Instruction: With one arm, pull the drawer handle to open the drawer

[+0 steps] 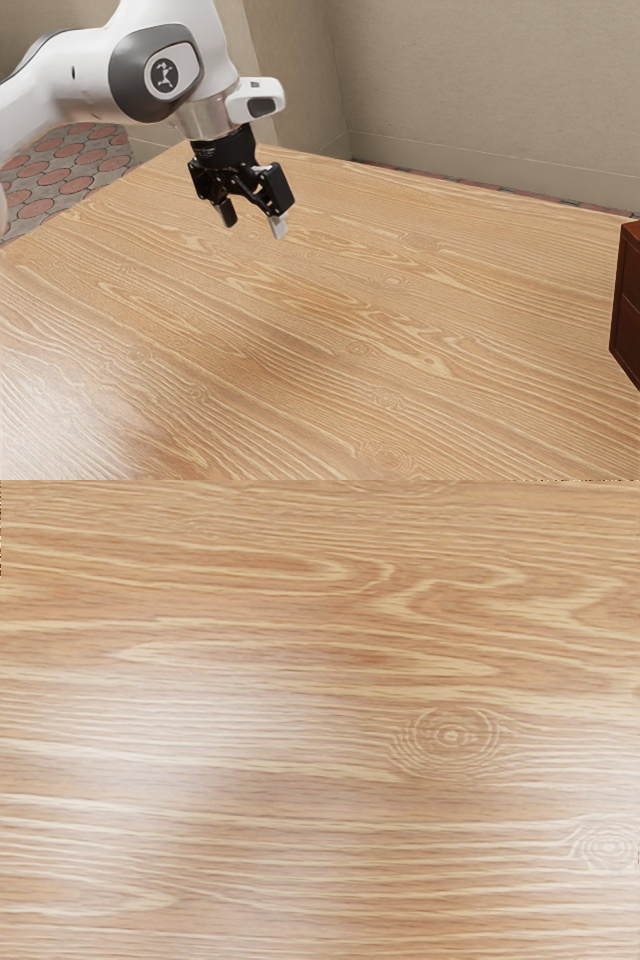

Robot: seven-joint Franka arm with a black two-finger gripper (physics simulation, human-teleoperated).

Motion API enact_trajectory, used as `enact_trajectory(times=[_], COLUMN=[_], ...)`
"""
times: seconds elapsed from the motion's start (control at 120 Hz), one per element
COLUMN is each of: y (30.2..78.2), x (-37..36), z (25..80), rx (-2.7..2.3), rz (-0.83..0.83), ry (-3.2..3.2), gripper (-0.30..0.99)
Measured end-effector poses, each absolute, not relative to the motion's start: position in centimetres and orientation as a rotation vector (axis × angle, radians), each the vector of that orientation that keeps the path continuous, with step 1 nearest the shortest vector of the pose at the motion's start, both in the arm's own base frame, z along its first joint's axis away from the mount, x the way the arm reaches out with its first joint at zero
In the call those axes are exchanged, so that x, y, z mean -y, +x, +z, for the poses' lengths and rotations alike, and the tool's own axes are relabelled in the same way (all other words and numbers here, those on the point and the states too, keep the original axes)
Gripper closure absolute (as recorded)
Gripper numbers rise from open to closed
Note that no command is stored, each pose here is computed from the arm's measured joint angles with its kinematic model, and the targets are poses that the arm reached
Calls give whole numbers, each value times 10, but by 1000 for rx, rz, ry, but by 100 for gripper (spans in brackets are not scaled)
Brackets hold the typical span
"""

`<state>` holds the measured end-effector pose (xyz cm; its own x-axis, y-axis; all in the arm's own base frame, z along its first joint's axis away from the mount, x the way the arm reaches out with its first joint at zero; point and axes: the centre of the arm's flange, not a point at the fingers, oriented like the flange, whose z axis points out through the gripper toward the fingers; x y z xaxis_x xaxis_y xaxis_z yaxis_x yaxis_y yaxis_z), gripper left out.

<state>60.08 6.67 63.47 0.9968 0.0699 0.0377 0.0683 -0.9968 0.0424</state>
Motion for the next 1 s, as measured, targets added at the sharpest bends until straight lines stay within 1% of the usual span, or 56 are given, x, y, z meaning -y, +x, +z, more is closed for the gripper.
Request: enact_trajectory(times=[0.25,0.283,0.333,0.367,0.417,0.483,0.55,0.617,0.667,0.708,0.867,1.0], y=[600,598,585,572,561,557,558,561,547,525,481,468], x=[-69,-68,-63,-60,-54,-42,-21,4,21,33,57,89], z=[636,652,703,728,744,746,736,712,689,673,630,623], rx=[-122,-124,-118,-127,-150,-176,-184,-185,-189,-194,-314,-419], rz=[61,99,224,267,271,240,185,98,28,-8,-29,5], ry=[3082,3083,3085,3084,3082,3084,3094,3107,3108,3103,3076,3051], gripper=[0,0,0,0,0,0,0,0,0,0,0,0])
